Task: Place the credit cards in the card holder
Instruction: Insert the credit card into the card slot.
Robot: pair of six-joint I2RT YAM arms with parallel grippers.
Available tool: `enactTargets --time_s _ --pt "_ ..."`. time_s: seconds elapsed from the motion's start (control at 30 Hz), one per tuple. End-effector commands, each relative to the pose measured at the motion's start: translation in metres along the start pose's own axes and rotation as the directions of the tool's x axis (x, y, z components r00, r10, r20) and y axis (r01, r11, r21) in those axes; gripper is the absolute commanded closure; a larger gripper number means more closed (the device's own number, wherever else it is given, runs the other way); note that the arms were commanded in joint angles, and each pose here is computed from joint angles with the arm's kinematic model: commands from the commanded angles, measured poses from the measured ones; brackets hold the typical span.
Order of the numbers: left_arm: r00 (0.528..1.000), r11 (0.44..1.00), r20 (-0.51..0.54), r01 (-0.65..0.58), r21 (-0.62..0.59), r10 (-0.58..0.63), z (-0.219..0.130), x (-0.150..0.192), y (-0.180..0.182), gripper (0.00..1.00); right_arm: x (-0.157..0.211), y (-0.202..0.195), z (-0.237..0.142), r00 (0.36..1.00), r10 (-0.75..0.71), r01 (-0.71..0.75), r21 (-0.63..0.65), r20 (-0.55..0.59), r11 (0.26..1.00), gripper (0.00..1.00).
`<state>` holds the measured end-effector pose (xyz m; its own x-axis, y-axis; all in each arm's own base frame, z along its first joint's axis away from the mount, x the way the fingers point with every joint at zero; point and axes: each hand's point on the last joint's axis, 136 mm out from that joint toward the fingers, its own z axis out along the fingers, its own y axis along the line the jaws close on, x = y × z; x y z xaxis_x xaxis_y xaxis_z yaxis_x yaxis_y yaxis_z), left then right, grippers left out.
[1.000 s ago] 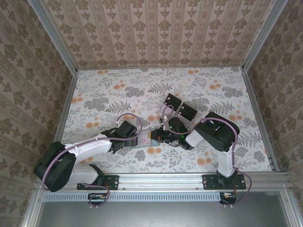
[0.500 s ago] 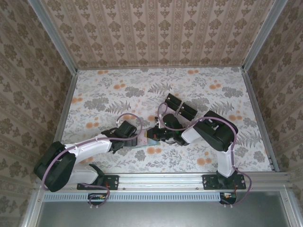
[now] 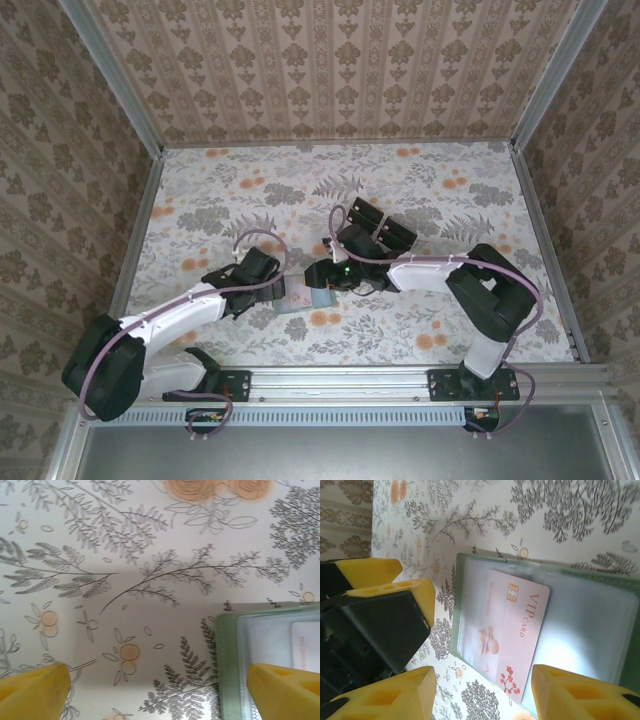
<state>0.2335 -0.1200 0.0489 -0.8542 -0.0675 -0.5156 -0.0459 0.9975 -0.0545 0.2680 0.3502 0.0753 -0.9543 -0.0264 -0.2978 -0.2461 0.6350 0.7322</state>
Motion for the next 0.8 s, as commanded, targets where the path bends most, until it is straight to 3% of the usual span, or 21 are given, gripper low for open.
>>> enactTargets --time_s 0.0,0.07,0.2,0.3,0.77 --pt "0.998 0.997 -0.042 0.044 -0.056 -0.047 -0.001 0.008 0.017 0.00 0.005 -0.014 -0.014 0.998 -0.052 0.058 0.151 -0.044 0.987 0.49" --pt "0.997 0.996 -0.056 0.054 -0.073 -0.058 0.000 0.011 0.022 0.00 0.004 -0.018 -0.015 0.996 -0.067 0.077 0.199 -0.055 0.977 0.55" --pt "0.993 0.992 -0.089 0.070 -0.109 -0.080 0.005 0.019 0.028 0.00 0.005 -0.023 -0.007 0.990 -0.106 0.127 0.278 -0.092 0.952 0.76" --pt "0.989 0.989 -0.112 0.080 -0.126 -0.094 0.010 0.026 0.031 0.00 0.006 -0.024 0.002 0.984 -0.130 0.163 0.315 -0.123 0.935 0.83" --pt "0.980 0.986 -0.173 0.078 -0.148 -0.103 0.025 0.045 0.033 0.00 0.012 -0.031 0.035 0.971 -0.145 0.206 0.351 -0.192 0.914 0.87"
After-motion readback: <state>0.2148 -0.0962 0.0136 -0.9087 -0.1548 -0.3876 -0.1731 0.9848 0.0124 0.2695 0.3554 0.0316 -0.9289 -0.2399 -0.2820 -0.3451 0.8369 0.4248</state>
